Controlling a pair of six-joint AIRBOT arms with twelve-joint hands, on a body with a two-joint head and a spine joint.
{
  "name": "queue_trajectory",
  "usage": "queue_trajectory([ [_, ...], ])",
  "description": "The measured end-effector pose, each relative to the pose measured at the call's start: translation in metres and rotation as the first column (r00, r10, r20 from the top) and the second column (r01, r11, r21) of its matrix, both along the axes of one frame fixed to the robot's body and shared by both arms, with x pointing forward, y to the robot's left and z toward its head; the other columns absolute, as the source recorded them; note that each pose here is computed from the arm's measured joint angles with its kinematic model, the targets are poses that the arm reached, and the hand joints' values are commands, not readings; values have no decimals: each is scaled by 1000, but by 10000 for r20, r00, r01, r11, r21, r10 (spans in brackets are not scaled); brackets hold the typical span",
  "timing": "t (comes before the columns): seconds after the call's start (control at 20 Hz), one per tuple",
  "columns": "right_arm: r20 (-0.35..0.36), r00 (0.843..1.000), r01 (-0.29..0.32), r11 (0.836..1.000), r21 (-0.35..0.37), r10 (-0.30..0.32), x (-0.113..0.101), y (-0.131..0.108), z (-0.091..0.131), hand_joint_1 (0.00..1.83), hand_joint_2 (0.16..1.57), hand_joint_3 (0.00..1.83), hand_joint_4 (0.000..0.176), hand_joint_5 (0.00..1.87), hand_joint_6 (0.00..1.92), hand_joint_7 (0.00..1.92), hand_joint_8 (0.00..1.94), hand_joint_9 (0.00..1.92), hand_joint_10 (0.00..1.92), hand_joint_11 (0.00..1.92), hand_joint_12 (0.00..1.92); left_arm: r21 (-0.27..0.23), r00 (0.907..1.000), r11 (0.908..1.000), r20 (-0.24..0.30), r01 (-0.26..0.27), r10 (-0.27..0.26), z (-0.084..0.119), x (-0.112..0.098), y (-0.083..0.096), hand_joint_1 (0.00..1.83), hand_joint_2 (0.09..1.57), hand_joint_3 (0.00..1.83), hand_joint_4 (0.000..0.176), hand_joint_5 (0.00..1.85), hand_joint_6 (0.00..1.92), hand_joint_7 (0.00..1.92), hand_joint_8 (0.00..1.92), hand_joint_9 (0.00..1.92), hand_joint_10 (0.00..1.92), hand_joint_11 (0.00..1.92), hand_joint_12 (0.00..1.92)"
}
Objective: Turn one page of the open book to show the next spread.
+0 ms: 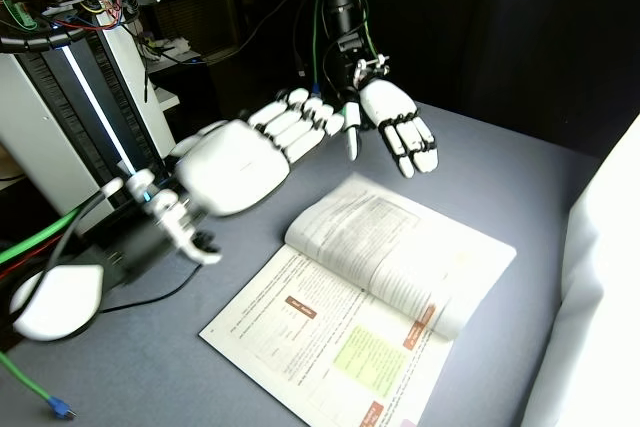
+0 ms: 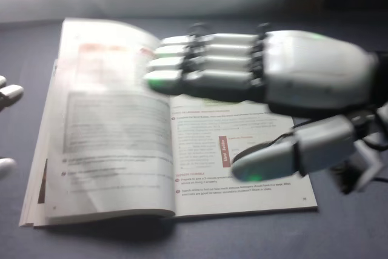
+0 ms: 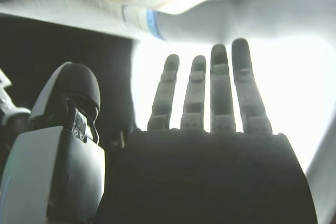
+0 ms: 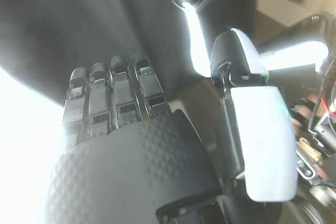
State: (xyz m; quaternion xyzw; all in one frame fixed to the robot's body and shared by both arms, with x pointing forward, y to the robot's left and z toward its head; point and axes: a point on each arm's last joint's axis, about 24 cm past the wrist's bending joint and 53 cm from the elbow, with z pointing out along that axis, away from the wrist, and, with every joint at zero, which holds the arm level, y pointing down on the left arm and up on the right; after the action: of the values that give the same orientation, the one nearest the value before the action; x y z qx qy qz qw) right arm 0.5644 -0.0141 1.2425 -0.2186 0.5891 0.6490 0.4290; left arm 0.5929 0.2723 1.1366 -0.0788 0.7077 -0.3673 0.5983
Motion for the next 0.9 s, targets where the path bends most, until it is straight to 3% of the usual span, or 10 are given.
queue_trajectory([
  [0.1,-532,9940,945,9953,-188,-954,13,-29,-8,0,1172,0,0,0,0,0,0,0,0,0,0,-35,9993,10000,374,-15,16,11,-4,3,476,1407,9,0,99,6,0,0,0,0,0,0],
  [0.15,-551,9907,1228,9919,-313,-1244,15,-37,-13,0,1177,0,12,0,0,0,0,0,0,0,0,11,9987,10000,512,-11,10,15,-5,3,514,1403,4,0,93,2,0,0,0,0,0,0],
  [0.25,-917,9752,1952,9782,-709,-2012,20,-57,-31,0,1169,0,6,0,0,0,0,0,0,0,0,-92,9961,9999,878,-50,58,27,-6,4,511,1394,0,12,71,1,0,0,0,0,0,0],
  [0.3,-1090,9664,2236,9706,-891,-2327,24,-64,-40,0,1180,0,0,0,0,0,0,0,0,0,0,-90,9954,10000,961,-15,23,29,-6,4,481,1386,0,15,66,0,0,0,0,0,0,0],
  [0.45,-1457,9289,3263,9386,-1123,-3404,38,-93,-50,0,1194,0,0,0,0,0,0,0,0,0,0,-48,9942,9993,1011,366,-359,30,-9,-5,385,1375,0,57,27,0,0,0,0,0,0,0],
  [0.5,-1530,9172,3522,9282,-1202,-3679,41,-102,-52,0,1222,8,0,0,0,0,0,0,0,0,0,-92,9932,9989,1068,468,-455,30,-8,-8,417,1369,0,53,24,0,0,0,0,0,0,0],
  [0.6,-1513,9099,3668,9195,-1412,-3862,43,-108,-57,0,1240,15,0,0,0,0,0,0,0,0,0,-173,9925,9982,1083,580,-558,29,-6,-13,461,1359,0,50,21,0,0,0,0,0,0,0],
  [0.75,-1802,8916,3811,9033,-1969,-4155,41,-114,-77,0,1253,18,0,0,0,0,0,0,0,0,0,-247,9877,9941,1186,1054,-1017,31,-2,-30,381,1377,4,75,0,0,0,0,0,0,0,0],
  [0.85,-1886,8746,4100,8890,-2038,-4466,44,-120,-82,0,1264,22,0,0,0,0,0,0,0,0,0,-344,9839,9904,1241,1337,-1286,31,0,-40,356,1381,4,58,0,0,0,0,0,0,0,0],
  [0.9,-1905,8697,4195,8852,-2011,-4554,46,-122,-81,0,1266,23,0,0,0,0,0,0,0,0,0,-420,9830,9888,1222,1430,-1369,30,0,-43,369,1380,2,13,27,9,0,0,0,0,0,0],
])
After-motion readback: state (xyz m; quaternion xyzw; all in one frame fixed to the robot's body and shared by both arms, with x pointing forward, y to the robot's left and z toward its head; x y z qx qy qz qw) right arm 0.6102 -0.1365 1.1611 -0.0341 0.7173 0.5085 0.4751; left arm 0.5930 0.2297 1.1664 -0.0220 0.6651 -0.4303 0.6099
